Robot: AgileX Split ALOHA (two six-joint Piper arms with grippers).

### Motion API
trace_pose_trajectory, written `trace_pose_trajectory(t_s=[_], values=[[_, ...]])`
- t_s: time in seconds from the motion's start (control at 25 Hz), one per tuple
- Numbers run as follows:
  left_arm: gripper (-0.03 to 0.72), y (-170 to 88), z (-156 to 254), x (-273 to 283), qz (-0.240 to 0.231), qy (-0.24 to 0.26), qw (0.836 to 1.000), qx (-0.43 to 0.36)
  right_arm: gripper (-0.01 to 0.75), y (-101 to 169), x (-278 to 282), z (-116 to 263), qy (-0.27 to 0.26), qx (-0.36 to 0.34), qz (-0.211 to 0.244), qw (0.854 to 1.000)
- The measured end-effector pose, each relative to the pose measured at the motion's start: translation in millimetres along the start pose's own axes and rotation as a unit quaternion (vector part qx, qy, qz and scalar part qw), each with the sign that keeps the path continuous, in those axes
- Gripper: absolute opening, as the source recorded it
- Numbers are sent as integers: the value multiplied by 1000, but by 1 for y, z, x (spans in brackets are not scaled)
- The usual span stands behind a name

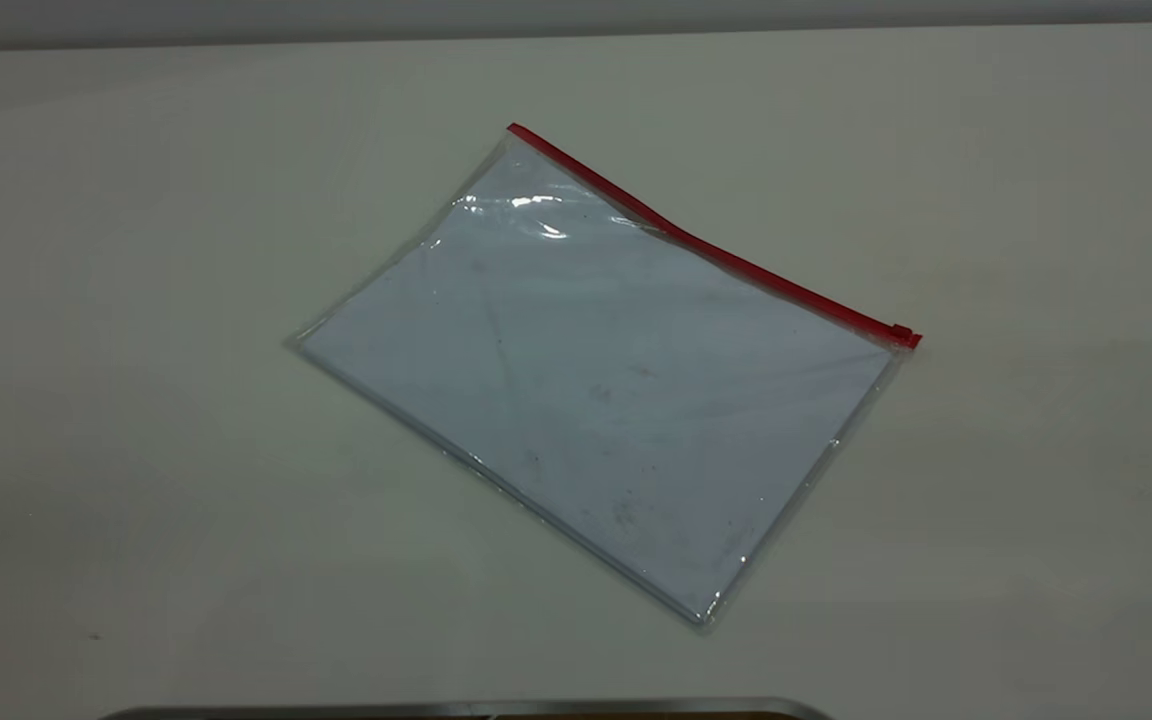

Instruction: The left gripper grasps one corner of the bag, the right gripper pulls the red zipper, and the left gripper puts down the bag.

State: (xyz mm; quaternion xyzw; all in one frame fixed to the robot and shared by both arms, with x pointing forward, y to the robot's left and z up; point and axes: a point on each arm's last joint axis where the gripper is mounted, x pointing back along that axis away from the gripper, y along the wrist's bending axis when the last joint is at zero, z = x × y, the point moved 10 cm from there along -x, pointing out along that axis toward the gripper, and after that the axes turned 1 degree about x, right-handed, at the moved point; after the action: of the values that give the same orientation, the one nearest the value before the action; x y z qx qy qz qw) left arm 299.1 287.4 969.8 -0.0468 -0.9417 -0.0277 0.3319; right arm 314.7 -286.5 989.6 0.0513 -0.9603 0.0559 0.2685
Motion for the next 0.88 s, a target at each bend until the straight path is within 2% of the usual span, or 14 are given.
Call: trace_pose_trajectory(t_s=[0.2, 0.88], values=[[590, 0, 0, 0, 0, 0, 1000, 0, 576, -9, 0, 1, 2, -13, 24, 1000], [590, 0, 0, 0, 0, 0, 1000, 0, 576, -9, 0, 1, 2, -19, 23, 1000]])
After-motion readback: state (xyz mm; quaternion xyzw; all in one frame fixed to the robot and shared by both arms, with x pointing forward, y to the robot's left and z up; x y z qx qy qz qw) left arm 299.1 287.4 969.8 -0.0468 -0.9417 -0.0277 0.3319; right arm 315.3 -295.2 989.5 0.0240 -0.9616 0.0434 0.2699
